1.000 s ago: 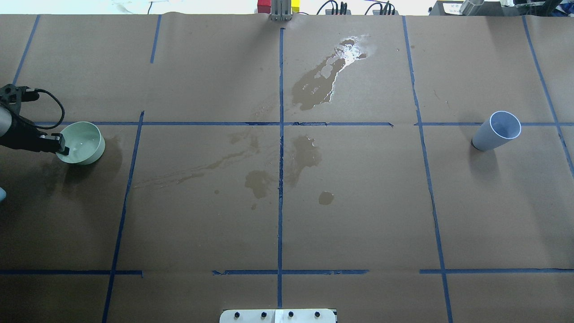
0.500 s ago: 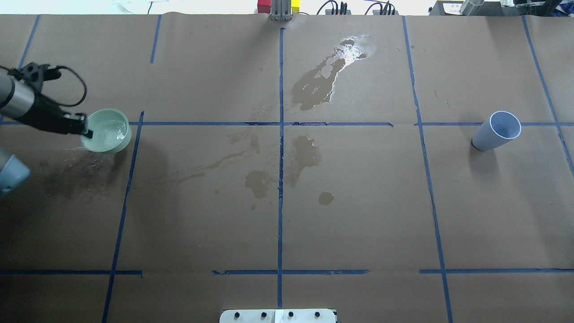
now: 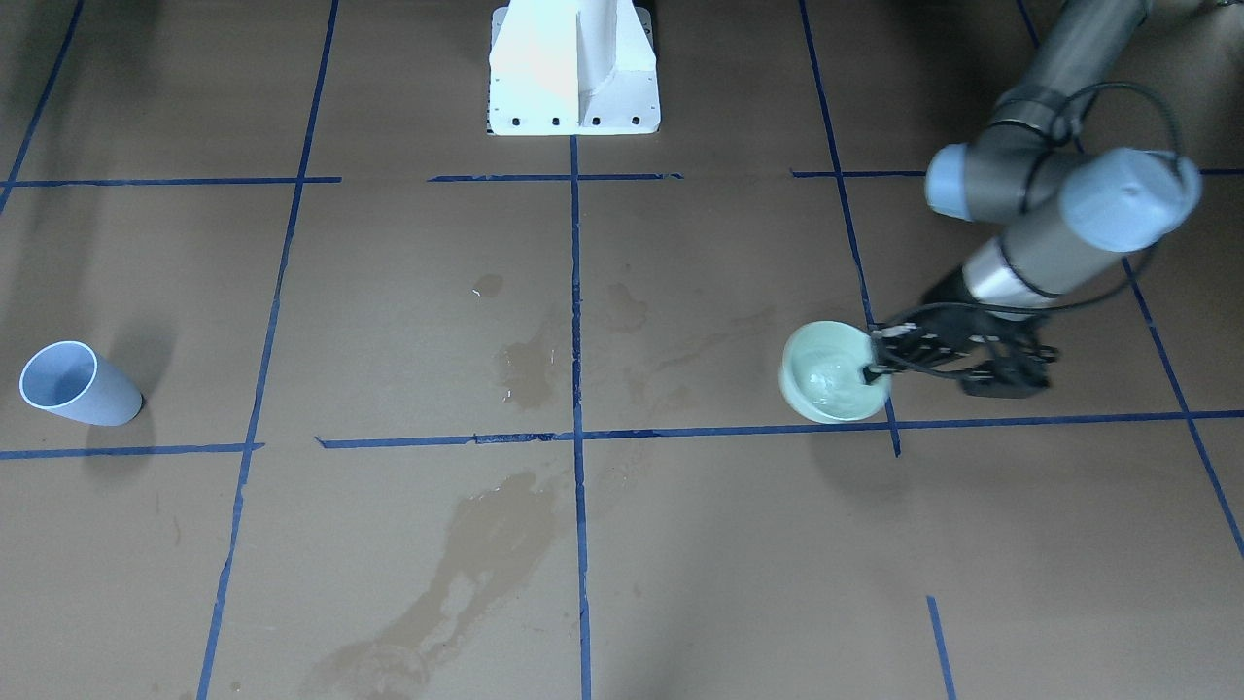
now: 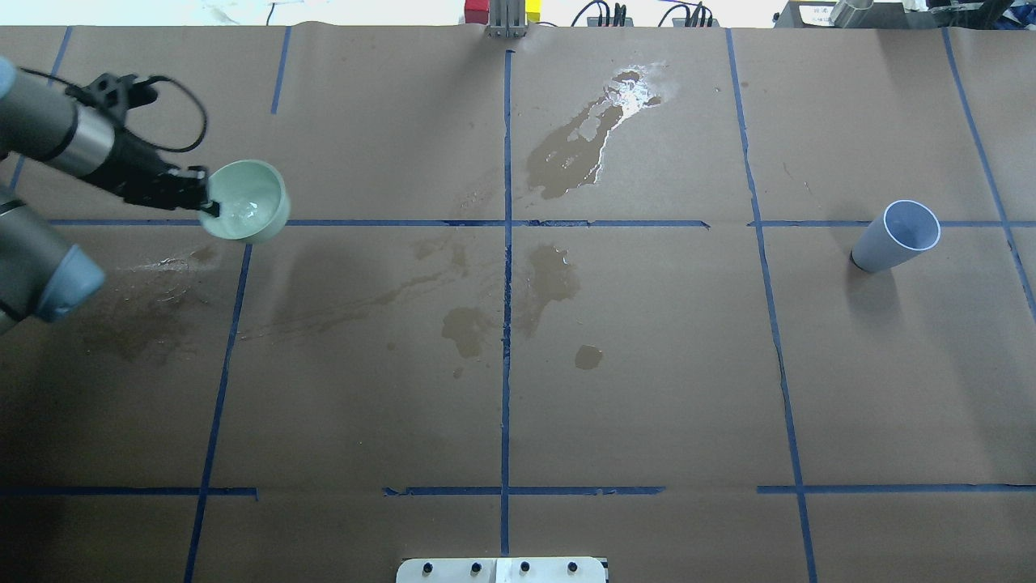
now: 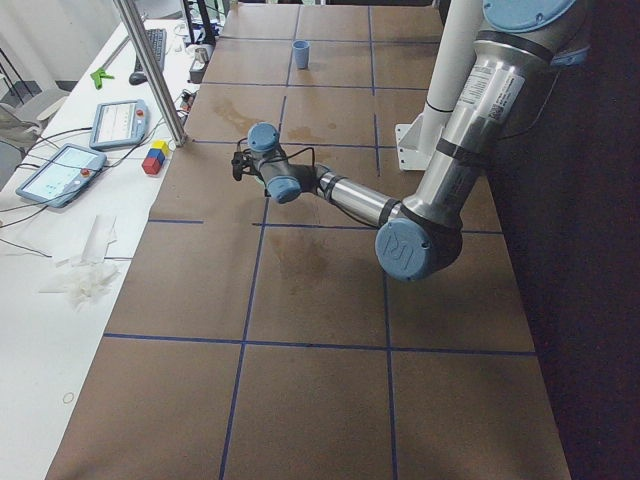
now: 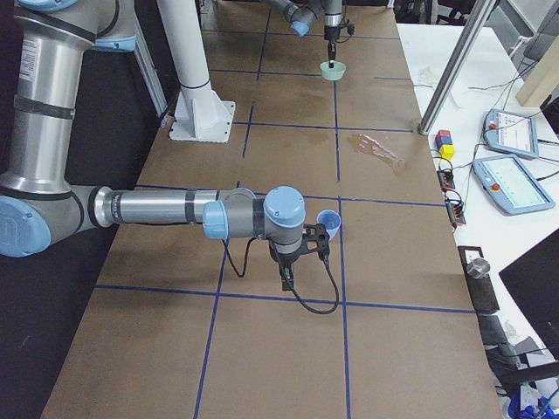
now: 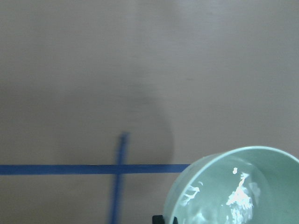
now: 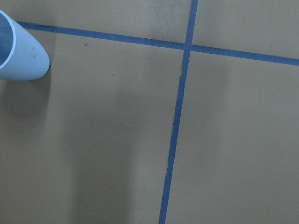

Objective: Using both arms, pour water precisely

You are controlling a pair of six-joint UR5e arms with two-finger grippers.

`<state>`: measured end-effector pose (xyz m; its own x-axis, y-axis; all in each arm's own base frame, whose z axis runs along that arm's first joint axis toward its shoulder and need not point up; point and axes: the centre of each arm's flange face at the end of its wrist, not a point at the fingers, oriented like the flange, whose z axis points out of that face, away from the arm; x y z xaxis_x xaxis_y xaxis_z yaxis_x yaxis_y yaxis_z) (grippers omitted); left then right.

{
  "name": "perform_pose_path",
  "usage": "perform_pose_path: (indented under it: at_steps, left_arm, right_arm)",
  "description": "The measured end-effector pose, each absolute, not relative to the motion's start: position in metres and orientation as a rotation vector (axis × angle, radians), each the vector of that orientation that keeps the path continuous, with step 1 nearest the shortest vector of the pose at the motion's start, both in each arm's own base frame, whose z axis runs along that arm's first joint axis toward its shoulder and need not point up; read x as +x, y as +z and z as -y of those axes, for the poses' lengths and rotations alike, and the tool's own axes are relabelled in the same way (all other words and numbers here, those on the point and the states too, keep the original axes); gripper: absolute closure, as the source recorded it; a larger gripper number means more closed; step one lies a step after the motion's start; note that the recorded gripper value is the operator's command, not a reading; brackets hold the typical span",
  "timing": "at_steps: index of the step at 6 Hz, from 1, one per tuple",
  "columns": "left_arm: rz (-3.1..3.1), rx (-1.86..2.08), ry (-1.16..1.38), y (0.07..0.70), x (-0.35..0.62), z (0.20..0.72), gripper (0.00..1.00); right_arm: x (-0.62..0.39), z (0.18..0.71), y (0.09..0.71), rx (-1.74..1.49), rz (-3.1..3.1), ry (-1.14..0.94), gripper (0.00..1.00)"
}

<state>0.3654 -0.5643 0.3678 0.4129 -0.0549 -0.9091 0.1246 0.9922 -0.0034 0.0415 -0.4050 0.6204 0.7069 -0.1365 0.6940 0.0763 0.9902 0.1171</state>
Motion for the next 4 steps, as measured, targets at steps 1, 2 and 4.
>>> perform_pose_path:
  at_steps: [1, 2, 4]
  left_arm:
    - [-1.127, 0.072, -0.144, 0.331, 0.407, 0.559, 1.0]
    - [-1.097, 0.068, -0.166, 0.294, 0.448, 0.551, 1.0]
    - [-1.059, 0.076, -0.187, 0.247, 0.53, 0.514, 1.0]
  right_arm:
    - [0.042, 0.405, 0.62, 0.083, 0.777, -0.118, 0.0]
    - [0.041, 0.405, 0.62, 0.083, 0.777, -0.118, 0.0]
    - [0.041, 0.405, 0.619, 0.083, 0.777, -0.118, 0.0]
